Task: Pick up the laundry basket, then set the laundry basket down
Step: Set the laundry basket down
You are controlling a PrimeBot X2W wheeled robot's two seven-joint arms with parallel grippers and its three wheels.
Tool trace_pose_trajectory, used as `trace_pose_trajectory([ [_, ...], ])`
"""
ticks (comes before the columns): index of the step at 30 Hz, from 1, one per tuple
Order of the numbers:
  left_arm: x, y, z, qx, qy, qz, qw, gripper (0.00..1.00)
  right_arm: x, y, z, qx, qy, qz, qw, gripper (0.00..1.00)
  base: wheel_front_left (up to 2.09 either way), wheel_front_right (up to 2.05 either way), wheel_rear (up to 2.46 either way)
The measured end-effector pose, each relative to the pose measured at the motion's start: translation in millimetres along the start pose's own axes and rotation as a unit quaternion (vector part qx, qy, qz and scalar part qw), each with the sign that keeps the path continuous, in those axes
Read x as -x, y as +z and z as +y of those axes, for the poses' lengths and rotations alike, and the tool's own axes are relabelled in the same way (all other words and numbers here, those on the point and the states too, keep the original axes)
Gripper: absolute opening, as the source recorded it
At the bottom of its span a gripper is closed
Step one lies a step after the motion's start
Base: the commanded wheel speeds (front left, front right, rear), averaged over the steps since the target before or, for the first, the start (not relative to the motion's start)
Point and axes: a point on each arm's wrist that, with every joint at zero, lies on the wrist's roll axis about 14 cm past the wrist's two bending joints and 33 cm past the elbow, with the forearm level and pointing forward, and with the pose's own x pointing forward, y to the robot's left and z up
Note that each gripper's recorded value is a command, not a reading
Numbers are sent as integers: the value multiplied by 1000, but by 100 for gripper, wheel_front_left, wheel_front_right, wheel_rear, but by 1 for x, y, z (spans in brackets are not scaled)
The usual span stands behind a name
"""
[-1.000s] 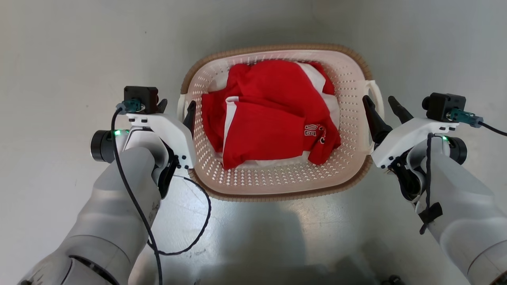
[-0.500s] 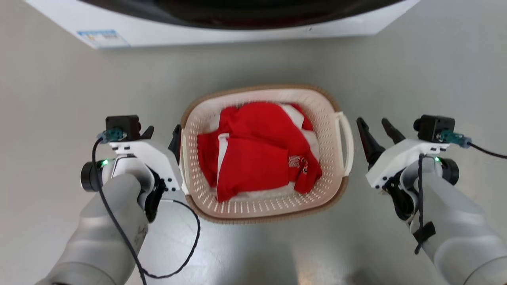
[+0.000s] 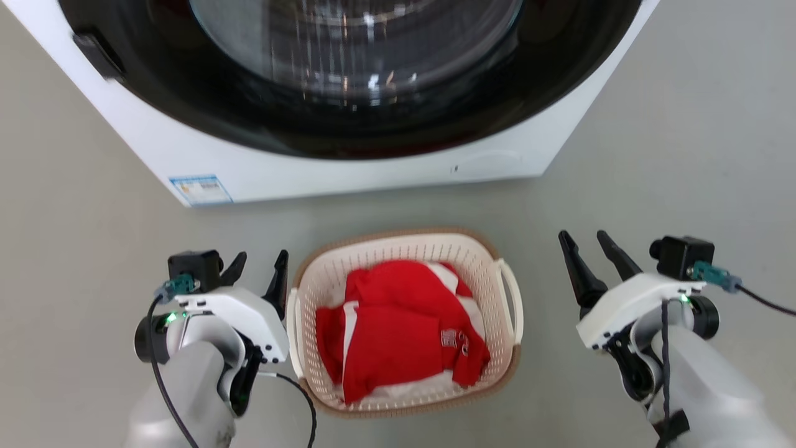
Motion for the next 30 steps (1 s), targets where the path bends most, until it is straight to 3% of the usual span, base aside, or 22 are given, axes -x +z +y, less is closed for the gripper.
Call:
trace_pose_trajectory([
  [12,64,57,-11,-21,-1,-119,993,100,57,65,20,14,22,-136,990,100,0,0,0],
  [18,85,87,-16,-25,-3,-179,983,100,70,87,39,53,45,-181,981,100,0,0,0],
  [30,131,122,-14,-18,13,-276,961,100,104,118,46,60,38,-261,963,100,0,0,0],
])
